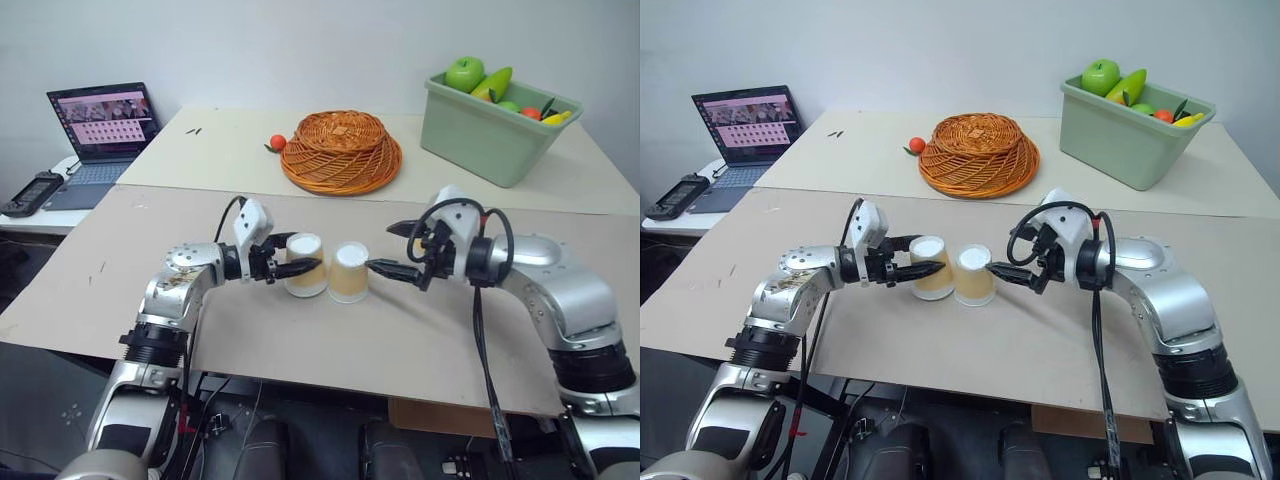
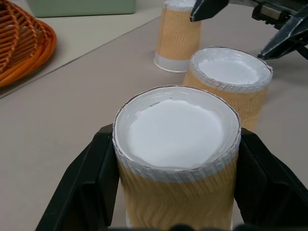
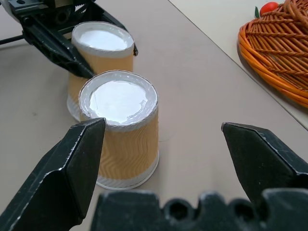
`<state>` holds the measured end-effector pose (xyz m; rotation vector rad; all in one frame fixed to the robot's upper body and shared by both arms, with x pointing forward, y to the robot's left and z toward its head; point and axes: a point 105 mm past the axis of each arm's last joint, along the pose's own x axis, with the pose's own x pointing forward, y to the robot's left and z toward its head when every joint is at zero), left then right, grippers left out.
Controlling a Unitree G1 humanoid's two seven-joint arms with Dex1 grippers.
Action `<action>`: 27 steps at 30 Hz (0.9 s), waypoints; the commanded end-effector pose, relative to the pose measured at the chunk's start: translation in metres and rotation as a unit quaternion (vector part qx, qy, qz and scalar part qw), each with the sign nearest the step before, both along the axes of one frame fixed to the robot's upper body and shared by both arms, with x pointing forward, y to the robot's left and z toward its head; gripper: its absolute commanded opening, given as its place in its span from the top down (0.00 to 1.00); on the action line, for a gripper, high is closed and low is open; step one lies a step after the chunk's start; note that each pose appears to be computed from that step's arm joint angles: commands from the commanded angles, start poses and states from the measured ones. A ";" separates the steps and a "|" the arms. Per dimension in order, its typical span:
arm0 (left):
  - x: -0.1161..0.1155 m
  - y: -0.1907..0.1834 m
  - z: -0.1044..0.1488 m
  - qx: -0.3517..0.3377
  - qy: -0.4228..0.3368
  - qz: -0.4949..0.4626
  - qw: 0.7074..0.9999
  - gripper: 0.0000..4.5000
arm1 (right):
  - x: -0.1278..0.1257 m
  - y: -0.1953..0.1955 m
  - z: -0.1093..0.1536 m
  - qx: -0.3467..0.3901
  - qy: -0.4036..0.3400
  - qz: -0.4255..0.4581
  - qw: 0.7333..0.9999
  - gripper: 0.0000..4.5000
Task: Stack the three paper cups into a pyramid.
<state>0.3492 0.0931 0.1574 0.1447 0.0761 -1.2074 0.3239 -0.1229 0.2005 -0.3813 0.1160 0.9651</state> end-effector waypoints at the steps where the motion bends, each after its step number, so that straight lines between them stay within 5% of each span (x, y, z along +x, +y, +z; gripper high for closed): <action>1: -0.005 -0.007 -0.007 0.009 0.018 -0.023 1.000 0.32 | -0.004 -0.003 0.014 0.007 -0.023 -0.004 1.000 0.00; 6: -0.006 -0.007 -0.010 0.013 0.022 -0.026 0.999 0.32 | -0.003 -0.005 0.015 0.007 -0.024 -0.009 1.000 0.00; 11: -0.007 -0.006 -0.010 0.017 0.016 -0.027 0.999 0.01 | -0.002 -0.006 0.015 0.006 -0.025 -0.010 1.000 0.00; 27: -0.033 0.027 0.047 0.053 -0.044 -0.040 0.997 0.01 | -0.001 -0.017 0.026 0.005 -0.033 -0.011 0.999 0.00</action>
